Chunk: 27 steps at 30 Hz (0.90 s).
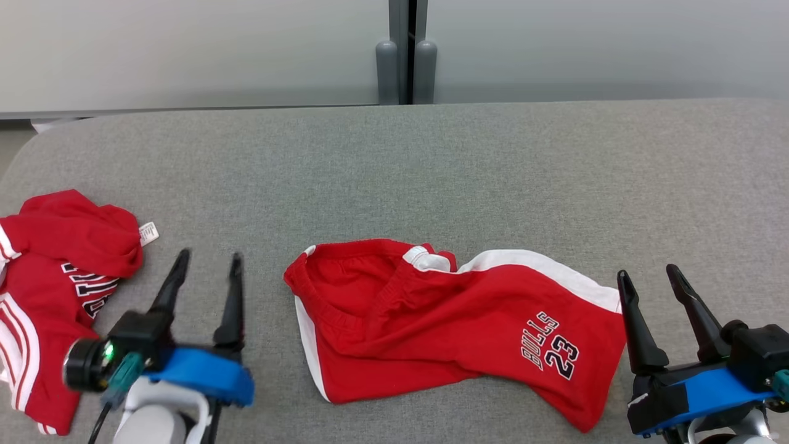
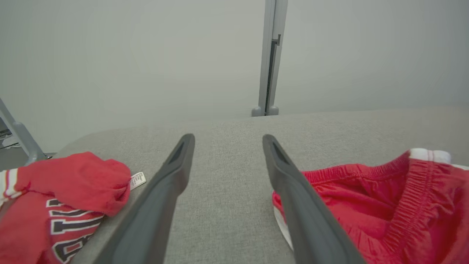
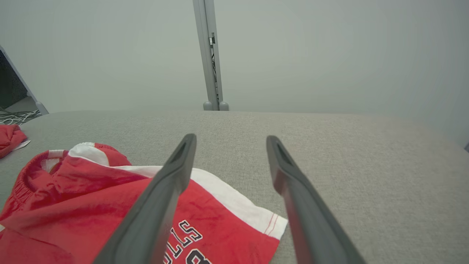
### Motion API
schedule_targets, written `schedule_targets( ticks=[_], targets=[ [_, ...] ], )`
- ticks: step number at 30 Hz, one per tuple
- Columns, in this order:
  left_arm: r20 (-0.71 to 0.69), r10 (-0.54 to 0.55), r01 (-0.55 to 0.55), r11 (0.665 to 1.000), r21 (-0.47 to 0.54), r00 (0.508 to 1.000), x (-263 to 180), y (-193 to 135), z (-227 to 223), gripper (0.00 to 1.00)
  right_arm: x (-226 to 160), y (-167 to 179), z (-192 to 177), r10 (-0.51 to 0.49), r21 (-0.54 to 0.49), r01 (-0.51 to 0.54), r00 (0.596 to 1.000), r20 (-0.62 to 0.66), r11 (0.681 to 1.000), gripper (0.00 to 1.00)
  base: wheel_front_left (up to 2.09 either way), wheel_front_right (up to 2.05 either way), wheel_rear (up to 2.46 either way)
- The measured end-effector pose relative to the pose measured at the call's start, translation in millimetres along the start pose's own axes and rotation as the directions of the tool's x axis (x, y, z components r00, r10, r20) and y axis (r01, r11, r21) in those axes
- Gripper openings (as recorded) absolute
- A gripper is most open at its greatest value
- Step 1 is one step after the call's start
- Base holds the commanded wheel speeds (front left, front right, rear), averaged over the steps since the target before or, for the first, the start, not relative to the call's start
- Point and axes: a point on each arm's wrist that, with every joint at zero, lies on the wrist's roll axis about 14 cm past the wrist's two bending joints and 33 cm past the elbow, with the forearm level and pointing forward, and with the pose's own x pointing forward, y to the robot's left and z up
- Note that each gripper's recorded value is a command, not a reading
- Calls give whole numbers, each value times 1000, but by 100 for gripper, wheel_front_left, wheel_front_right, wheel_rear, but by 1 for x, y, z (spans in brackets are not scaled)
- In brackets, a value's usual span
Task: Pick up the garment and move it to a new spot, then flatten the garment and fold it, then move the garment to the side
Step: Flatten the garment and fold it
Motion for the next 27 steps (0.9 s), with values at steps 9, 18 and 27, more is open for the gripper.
schedule_targets(
  ticks=[9, 18, 27],
  targets=[
    [-68, -348, 348, 938, -9, 935, 35, -100, 25, 100, 11, 3, -17, 12, 8, -11, 999, -51, 1000, 100, 0, 0, 0],
    [-266, -534, 537, 841, -66, 803, 32, -162, -11, 100, 8, -6, -26, -19, 9, 20, 997, -78, 1000, 100, 0, 0, 0],
    [-403, -534, 541, 834, -108, 743, 38, -163, -47, 100, 5, -14, -29, -46, 13, 48, 996, -83, 999, 100, 0, 0, 0]
  ],
)
